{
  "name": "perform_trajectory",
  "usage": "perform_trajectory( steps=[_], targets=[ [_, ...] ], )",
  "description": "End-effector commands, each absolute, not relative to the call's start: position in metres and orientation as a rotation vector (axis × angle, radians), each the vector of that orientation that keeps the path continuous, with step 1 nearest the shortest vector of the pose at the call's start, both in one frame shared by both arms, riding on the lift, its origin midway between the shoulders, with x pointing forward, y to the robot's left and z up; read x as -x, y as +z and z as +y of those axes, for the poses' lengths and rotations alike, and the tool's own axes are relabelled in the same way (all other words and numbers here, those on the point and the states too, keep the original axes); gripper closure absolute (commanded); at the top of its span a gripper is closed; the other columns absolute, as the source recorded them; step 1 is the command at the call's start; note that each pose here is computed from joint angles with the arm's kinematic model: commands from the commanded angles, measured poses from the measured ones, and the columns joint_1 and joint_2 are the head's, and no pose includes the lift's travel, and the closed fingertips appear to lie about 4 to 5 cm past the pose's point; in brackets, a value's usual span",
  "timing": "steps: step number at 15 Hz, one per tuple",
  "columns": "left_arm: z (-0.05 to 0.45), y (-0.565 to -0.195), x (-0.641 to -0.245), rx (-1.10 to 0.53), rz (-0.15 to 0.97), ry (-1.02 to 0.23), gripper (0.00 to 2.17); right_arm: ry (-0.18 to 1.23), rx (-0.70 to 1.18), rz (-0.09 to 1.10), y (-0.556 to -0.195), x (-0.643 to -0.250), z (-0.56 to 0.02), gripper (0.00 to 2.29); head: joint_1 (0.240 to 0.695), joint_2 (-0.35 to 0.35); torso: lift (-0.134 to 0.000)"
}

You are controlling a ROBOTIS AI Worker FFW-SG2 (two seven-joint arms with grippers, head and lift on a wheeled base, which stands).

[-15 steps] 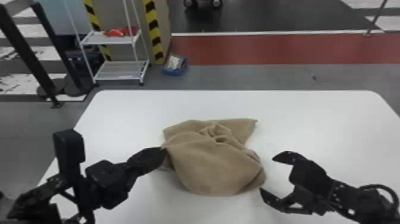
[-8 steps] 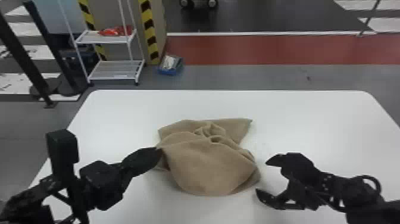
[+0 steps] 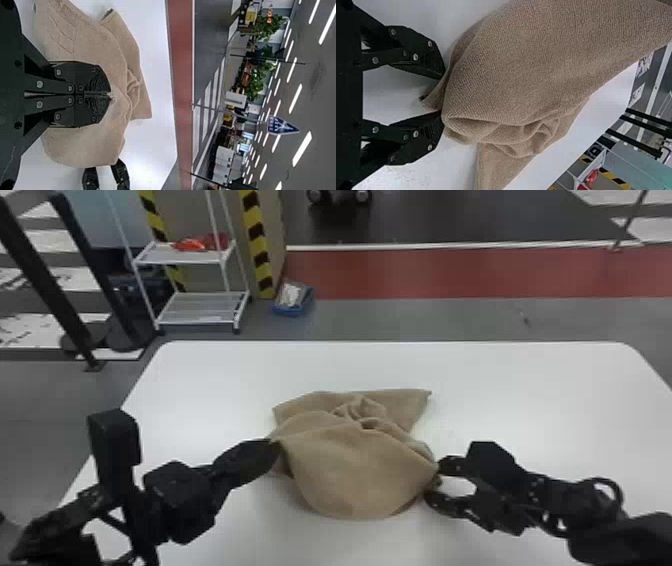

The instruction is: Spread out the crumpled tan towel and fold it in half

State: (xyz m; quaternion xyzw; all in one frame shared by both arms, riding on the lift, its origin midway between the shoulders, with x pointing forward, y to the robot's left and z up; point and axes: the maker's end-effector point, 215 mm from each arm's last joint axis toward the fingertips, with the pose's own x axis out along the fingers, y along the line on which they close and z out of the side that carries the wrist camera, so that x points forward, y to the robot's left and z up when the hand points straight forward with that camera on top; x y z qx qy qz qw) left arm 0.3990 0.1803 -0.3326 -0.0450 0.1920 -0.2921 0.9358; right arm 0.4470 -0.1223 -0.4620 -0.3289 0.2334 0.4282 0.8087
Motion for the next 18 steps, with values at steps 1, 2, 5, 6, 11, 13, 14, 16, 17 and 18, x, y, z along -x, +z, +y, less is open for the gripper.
perform_trajectory(
  steps=[1, 2, 5, 6, 11, 13, 14, 16, 17, 18],
  targets=[
    [0.18, -0.332, -0.399, 0.1, 0.39, -0.596, 1.89, 0.883, 0.692, 0.457, -0.455, -0.454, -0.124, 1.91, 0.695, 0.077, -0.12],
    [0.183, -0.332, -0.399, 0.099, 0.391, -0.591, 1.89, 0.851, 0.688, 0.388, -0.441, -0.46, -0.126, 2.14, 0.695, 0.077, -0.12],
    [0.2, -0.329, -0.401, 0.108, 0.379, -0.56, 1.89, 0.798, 0.679, 0.195, -0.385, -0.464, -0.136, 2.22, 0.695, 0.073, -0.12],
    [0.208, -0.326, -0.402, 0.116, 0.371, -0.548, 1.89, 0.777, 0.663, 0.147, -0.366, -0.463, -0.142, 2.22, 0.695, 0.073, -0.12],
    [0.229, -0.295, -0.4, 0.118, 0.312, -0.527, 1.89, 0.646, 0.607, -0.027, -0.262, -0.449, -0.196, 2.22, 0.695, 0.072, -0.12],
    [0.226, -0.288, -0.397, 0.122, 0.31, -0.535, 1.89, 0.637, 0.603, -0.006, -0.245, -0.44, -0.213, 2.22, 0.695, 0.055, -0.12],
    [0.225, -0.288, -0.397, 0.122, 0.31, -0.537, 1.89, 0.663, 0.602, 0.005, -0.248, -0.435, -0.209, 2.22, 0.695, 0.046, -0.12],
    [0.224, -0.289, -0.401, 0.124, 0.309, -0.537, 1.89, 0.715, 0.625, -0.002, -0.252, -0.437, -0.184, 2.22, 0.695, 0.029, -0.12],
    [0.225, -0.294, -0.403, 0.124, 0.319, -0.532, 1.89, 0.774, 0.64, 0.03, -0.277, -0.44, -0.157, 2.22, 0.695, 0.032, -0.12],
    [0.228, -0.3, -0.405, 0.128, 0.329, -0.525, 1.89, 0.835, 0.652, 0.082, -0.31, -0.446, -0.132, 2.22, 0.695, 0.041, -0.12]
  ],
)
